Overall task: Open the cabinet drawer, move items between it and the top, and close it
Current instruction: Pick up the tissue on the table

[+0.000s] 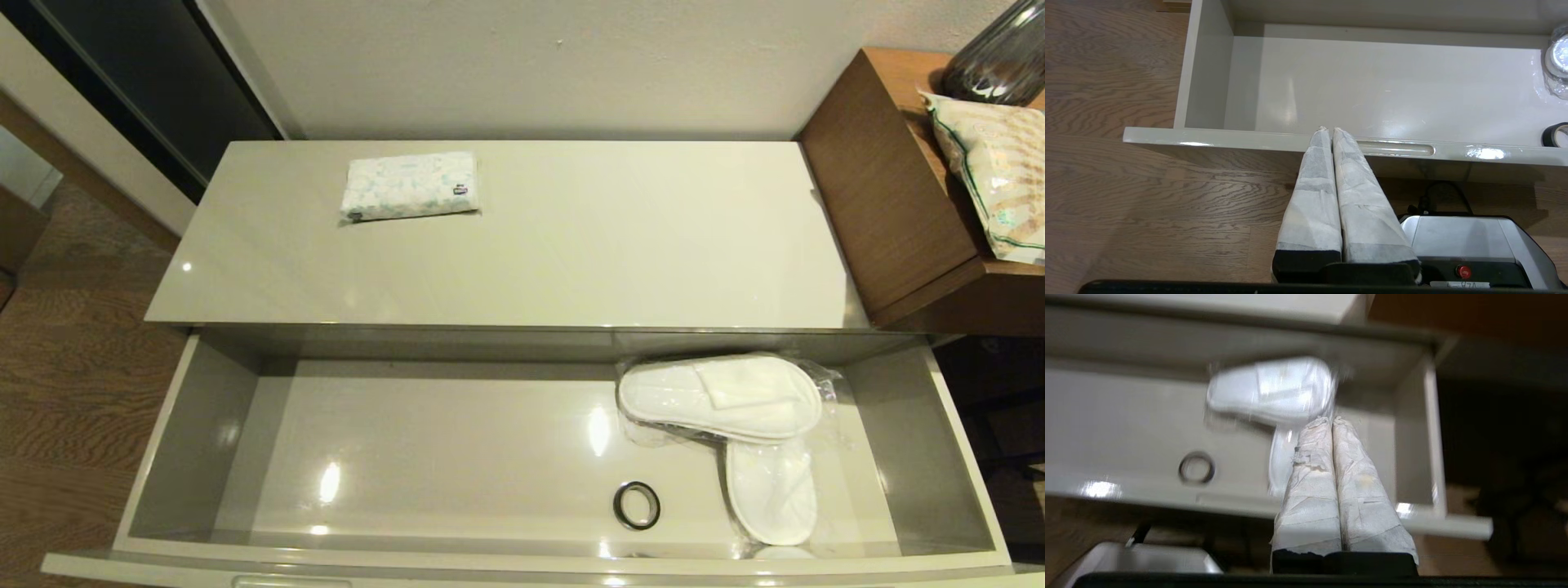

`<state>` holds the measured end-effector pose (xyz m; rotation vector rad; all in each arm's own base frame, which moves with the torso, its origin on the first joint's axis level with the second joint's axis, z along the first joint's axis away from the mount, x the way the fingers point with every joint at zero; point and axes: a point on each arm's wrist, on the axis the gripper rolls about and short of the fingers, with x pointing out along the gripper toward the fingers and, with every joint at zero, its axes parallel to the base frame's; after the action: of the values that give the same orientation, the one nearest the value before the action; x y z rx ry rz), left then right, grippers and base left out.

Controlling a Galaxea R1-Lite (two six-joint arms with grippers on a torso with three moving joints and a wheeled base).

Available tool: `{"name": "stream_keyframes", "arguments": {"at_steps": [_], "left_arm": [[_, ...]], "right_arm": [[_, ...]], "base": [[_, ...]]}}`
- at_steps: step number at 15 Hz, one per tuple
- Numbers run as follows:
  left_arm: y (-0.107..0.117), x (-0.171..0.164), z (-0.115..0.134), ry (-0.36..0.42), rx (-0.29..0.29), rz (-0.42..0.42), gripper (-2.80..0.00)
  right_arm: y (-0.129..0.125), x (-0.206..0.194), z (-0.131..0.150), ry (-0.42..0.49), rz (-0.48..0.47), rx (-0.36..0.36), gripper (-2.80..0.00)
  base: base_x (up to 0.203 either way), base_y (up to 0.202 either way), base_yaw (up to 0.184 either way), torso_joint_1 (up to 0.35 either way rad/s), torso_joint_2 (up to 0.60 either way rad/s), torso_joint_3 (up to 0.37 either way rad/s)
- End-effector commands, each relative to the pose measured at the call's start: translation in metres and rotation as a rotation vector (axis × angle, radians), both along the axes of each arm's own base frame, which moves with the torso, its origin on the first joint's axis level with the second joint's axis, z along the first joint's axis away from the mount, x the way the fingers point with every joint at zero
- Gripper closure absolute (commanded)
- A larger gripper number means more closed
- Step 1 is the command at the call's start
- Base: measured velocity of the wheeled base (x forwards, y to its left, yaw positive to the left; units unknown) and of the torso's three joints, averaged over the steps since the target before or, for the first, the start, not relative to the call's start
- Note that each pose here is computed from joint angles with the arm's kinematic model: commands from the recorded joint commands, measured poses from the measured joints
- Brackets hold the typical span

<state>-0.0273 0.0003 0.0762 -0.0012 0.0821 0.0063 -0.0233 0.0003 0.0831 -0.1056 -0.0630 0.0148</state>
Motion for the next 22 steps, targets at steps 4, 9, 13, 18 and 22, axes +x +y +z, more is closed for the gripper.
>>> {"name": "stream_keyframes", "arguments": {"at_steps": [4,9,13,18,22], "left_arm": [[0.0001,0.0000,-0.0002,0.001,0.000,-0.002,0.00],[0.0000,0.0000,-0.0002,0.001,0.000,0.000,0.00],[0.0000,0.0000,-0.0002,0.001,0.000,0.000,0.00],[0.0000,0.0001,-0.0006,0.002,0.037,-0.003,0.00],[-0.0001,-0.0003,-0.0003,0.007,0.071,-0.011,0.00]], "right_arm": [[-0.0001,0.0008,-0.0063,0.058,-0.002,0.029,0.00],[-0.0002,0.0008,-0.0065,0.060,-0.007,0.064,0.00],[-0.0002,0.0008,-0.0065,0.060,-0.007,0.065,0.00],[-0.0002,0.0008,-0.0065,0.060,-0.007,0.064,0.00],[-0.0002,0.0008,-0.0065,0.060,-0.007,0.065,0.00]], "base": [[0.000,0.000,0.000,0.000,0.00,0.000],[0.000,0.000,0.000,0.000,0.00,0.000],[0.000,0.000,0.000,0.000,0.00,0.000],[0.000,0.000,0.000,0.000,0.00,0.000],[0.000,0.000,0.000,0.000,0.00,0.000]]}}
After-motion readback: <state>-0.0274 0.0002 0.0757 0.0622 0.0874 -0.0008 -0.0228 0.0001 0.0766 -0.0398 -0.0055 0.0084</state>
